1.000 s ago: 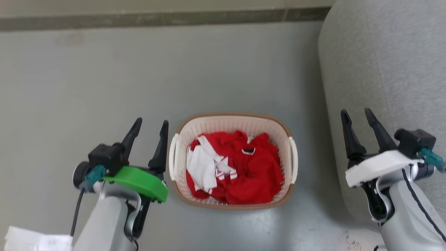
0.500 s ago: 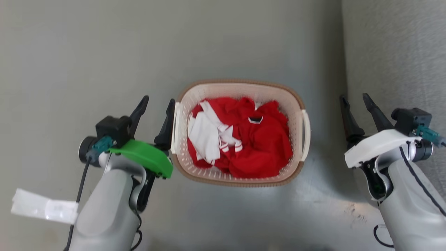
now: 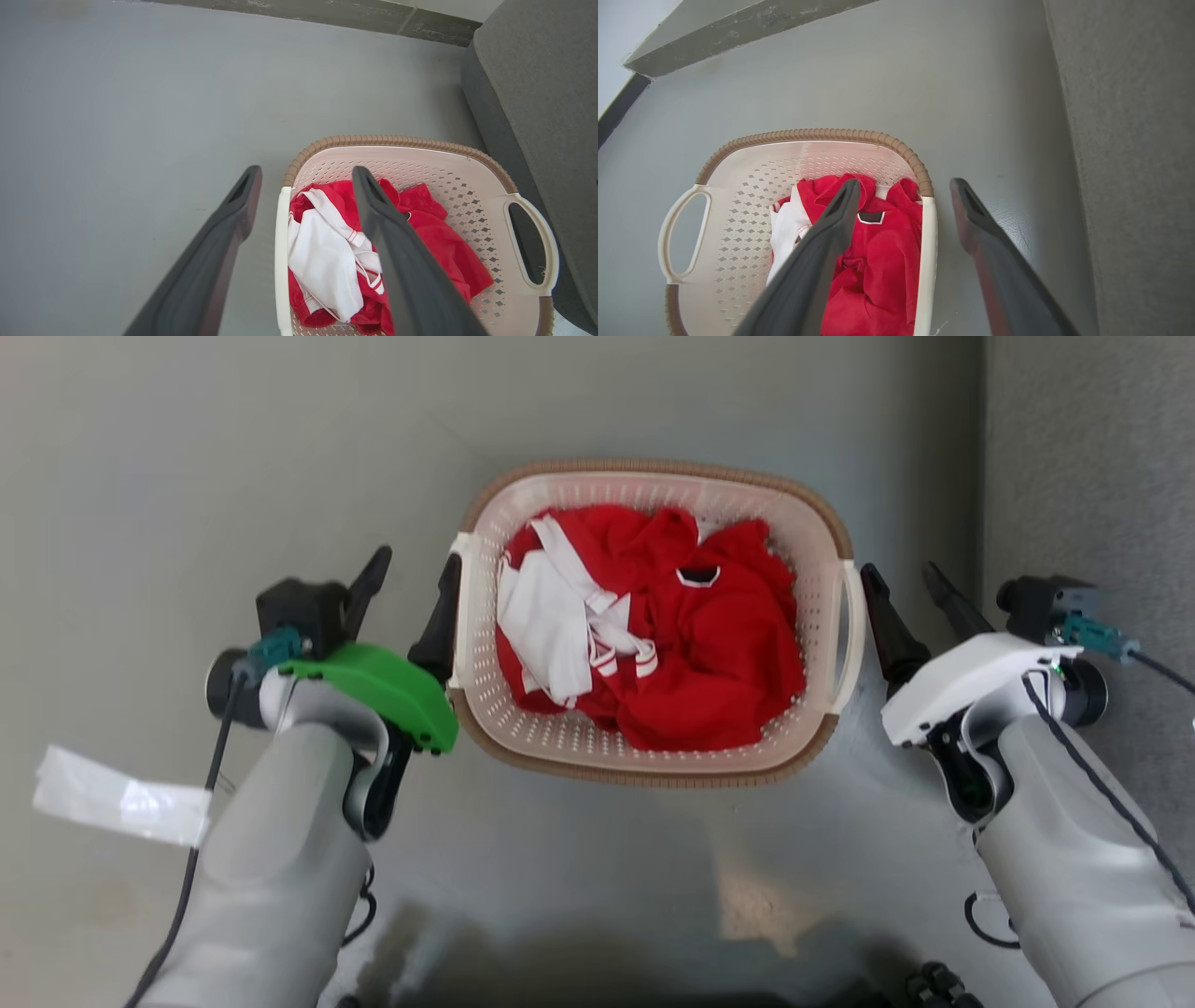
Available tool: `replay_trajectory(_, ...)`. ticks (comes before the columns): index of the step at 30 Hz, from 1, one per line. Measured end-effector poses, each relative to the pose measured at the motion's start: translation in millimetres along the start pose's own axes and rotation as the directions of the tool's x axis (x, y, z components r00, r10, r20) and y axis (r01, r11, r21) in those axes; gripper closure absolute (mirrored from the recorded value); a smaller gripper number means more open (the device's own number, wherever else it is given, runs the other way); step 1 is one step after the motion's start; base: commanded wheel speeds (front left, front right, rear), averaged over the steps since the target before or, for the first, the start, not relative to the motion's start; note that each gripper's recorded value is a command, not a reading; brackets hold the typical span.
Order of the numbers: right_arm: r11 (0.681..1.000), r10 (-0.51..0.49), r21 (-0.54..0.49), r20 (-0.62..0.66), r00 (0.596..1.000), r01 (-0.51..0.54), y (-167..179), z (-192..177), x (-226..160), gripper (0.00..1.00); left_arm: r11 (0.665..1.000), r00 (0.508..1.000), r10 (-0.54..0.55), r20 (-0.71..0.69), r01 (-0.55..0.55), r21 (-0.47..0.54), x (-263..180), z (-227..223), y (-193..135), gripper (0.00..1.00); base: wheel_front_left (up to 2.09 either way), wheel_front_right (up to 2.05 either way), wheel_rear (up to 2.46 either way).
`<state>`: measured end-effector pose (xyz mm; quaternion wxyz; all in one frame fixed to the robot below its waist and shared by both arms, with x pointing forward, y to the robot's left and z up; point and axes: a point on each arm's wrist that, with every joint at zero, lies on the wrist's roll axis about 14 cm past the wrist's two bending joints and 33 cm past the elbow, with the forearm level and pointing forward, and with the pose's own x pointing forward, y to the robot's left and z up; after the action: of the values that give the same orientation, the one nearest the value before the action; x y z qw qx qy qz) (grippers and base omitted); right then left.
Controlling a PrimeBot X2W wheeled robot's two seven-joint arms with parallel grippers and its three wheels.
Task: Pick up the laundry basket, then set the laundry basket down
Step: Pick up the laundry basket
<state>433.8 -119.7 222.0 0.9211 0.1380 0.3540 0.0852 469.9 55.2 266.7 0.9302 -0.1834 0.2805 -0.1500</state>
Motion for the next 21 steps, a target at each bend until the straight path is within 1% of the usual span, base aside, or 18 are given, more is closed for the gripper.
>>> replay_trajectory(4, 1.0, -0.02, 0.006, -0.07, 0.997, 0.02, -10, -19, 9, 0.0, 1.0, 0.999, -0.005, -0.046, 0.005, 0.001, 13, -13, 4, 0.0, 0.0, 0.0, 0.0)
replay_trajectory(7, 1.0, -0.024, 0.004, -0.105, 0.994, 0.025, -13, -30, 16, 0.0, 1.0, 0.997, 0.004, -0.082, -0.005, -0.019, 21, -25, 10, 0.0, 0.0, 0.0, 0.0)
replay_trajectory(11, 1.0, -0.027, -0.001, -0.176, 0.984, 0.027, -18, -49, 24, 0.0, 1.0, 0.991, 0.009, -0.131, -0.012, -0.023, 32, -39, 17, 0.0, 0.0, 0.0, 0.0)
replay_trajectory(16, 1.0, -0.023, -0.008, -0.226, 0.974, 0.022, -20, -67, 33, 0.0, 0.999, 0.971, 0.011, -0.237, -0.019, -0.032, 40, -70, 23, 0.0, 0.0, 0.0, 0.0)
replay_trajectory(21, 1.0, -0.004, -0.008, -0.263, 0.965, 0.002, -18, -79, 44, 0.0, 0.999, 0.953, 0.003, -0.303, -0.018, -0.049, 47, -93, 26, 0.0, 0.0, 0.0, 0.0)
